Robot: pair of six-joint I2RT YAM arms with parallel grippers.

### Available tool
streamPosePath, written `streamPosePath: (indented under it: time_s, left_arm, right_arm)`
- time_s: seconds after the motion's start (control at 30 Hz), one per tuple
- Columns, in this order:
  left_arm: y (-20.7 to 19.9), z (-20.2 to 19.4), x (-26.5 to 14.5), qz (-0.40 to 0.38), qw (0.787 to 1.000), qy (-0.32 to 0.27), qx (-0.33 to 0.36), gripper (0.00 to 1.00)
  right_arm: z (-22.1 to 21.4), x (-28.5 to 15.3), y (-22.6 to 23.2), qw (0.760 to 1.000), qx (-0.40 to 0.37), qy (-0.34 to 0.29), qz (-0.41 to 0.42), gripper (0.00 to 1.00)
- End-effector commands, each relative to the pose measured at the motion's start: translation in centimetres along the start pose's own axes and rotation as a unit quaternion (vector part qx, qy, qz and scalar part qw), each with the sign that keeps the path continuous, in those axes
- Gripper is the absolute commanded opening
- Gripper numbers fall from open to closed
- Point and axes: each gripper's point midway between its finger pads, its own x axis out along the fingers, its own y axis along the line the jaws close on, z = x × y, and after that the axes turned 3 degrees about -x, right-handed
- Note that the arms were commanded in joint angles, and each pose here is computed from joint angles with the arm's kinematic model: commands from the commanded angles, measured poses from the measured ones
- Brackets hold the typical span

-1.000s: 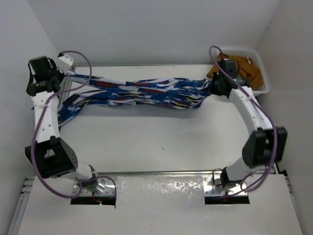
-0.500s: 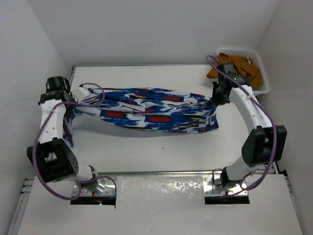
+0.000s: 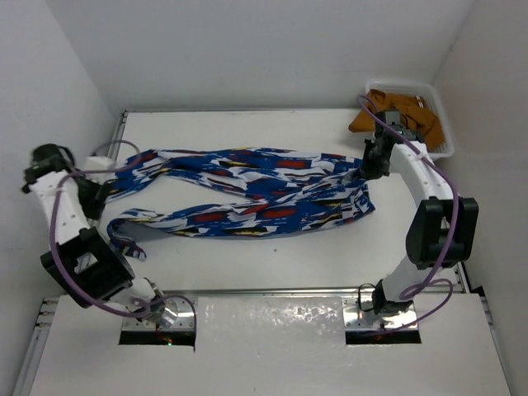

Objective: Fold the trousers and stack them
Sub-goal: Flatten the trousers out

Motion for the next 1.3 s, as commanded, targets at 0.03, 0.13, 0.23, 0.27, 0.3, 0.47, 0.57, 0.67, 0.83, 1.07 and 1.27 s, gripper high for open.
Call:
streamPosePath:
  time_s: [0.03,0.13,0.23,0.27,0.3,0.47,0.57,0.67,0.83,1.07,1.27]
  left_arm:
    - [2.0,-2.2,0.9,-0.025,0.98,-0.019,-0.197,0.56]
    - [2.5,-5.6,2.7,0.006,0.95,-0.005,-0.312,0.56]
    - [1.7,-7.7,5.4,0.031,0.937,0.03,-0.345,0.57]
    - [1.3,-8.2,6.2,0.033,0.935,0.04,-0.352,0.57]
    - [2.0,-8.3,6.9,0.046,0.932,0.038,-0.357,0.57]
    - [2.7,-6.7,9.5,0.027,0.923,0.023,-0.382,0.59]
    - [2.9,-5.5,11.2,0.018,0.926,0.02,-0.377,0.59]
    - [2.5,-4.9,13.3,0.024,0.937,0.031,-0.346,0.59]
    - [-1.8,-3.6,15.2,-0.044,0.952,0.05,-0.298,0.48]
    - [-0.7,-4.6,16.2,-0.031,0.961,0.089,-0.261,0.0]
    - [11.1,6.2,12.3,0.157,0.97,-0.028,-0.183,0.0]
  right_arm:
    - [3.0,0.2,0.3,0.999,-0.004,-0.041,0.005,0.0]
    - [3.5,0.3,0.4,0.999,-0.004,-0.045,0.007,0.0]
    - [4.1,0.2,0.5,0.999,-0.005,-0.05,0.006,0.0]
    - [4.3,0.1,0.6,0.999,-0.006,-0.051,0.008,0.0]
    - [4.4,0.2,0.6,0.999,-0.006,-0.052,0.009,0.0]
    - [3.7,0.6,0.5,0.999,-0.007,-0.045,0.005,0.0]
    - [3.2,0.5,0.3,0.999,-0.005,-0.042,0.003,0.0]
    - [2.9,0.3,0.0,0.999,-0.006,-0.047,-0.003,0.0]
    - [2.3,-0.3,-1.5,0.998,-0.007,-0.051,-0.037,0.0]
    - [1.6,-0.8,-3.4,0.996,0.022,-0.054,-0.067,0.0]
    - [2.5,-1.4,-5.7,0.993,0.046,-0.073,-0.084,0.0]
